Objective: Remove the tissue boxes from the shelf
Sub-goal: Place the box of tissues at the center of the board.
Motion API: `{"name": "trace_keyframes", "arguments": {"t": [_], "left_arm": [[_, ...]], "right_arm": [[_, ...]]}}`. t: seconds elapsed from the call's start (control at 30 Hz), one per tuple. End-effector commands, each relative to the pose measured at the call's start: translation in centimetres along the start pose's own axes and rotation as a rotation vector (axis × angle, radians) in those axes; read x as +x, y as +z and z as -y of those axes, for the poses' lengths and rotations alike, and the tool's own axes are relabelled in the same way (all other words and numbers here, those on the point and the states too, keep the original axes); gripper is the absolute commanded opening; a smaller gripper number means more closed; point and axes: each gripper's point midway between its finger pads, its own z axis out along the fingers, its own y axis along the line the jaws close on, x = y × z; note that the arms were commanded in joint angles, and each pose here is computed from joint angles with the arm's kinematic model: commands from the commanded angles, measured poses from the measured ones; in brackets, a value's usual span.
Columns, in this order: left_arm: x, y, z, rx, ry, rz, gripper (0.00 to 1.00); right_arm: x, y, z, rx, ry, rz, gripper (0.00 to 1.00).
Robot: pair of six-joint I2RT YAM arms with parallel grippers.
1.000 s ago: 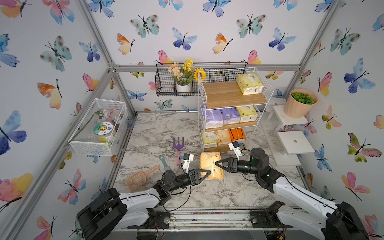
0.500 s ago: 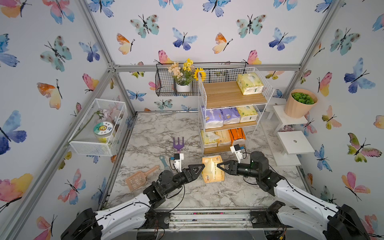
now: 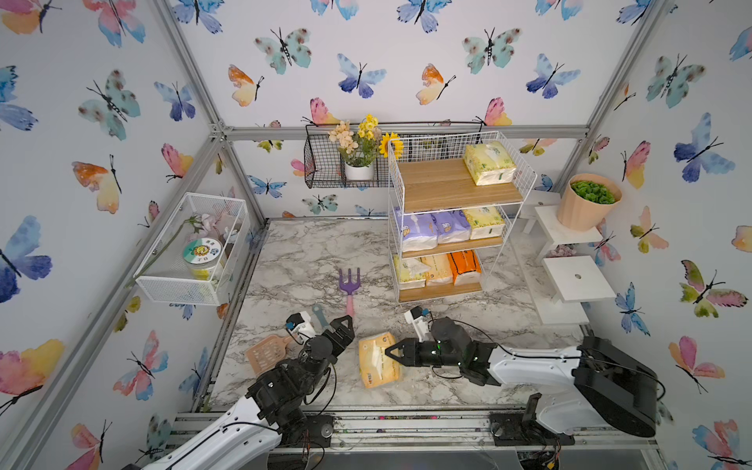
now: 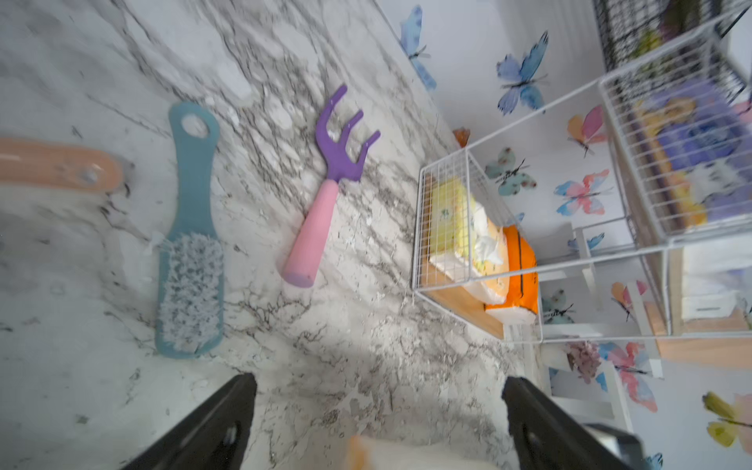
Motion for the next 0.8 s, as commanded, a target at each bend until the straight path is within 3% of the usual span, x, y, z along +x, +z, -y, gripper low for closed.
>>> {"name": "trace_keyframes", "arguments": {"t": [0.0,0.2,0.37,0.57,0.63,0.7,0.77], "left_arm": [[-3.2,-1.4,-1.0,-0.091,0.066,0.133,0.99],[-5.1,-2.5,0.2,-0.086,0.077,0.182,0.99],[-5.4,-2.8,0.8,-0.07,0.078,0.183,0.99],[-5.3,-3.0,1.2,-0.048,0.068,0.175,0.99],[-5.3,-2.9,1.4,-0.043,0.066,0.173,0.99],[-5.2,-2.8,1.6,-0.034,0.067,0.167,0.99],[-5.2,-2.9,1.9,-0.02,0.066,0.163,0.99]], "right_arm": [[-1.9,1.8,-3.1,-0.094,0.05,0.118,0.22],[-0.4,5.5,-3.3,-0.097,0.103,0.103,0.21],[0.4,8.2,-2.1,-0.057,0.122,0.083,0.26],[2.1,9.3,-1.0,-0.003,0.13,0.031,0.27],[2.6,9.4,-0.2,0.038,0.131,0.018,0.38],[2.7,8.8,0.9,0.085,0.125,0.026,0.56],[2.3,7.7,1.8,0.144,0.101,0.058,0.68]]}}
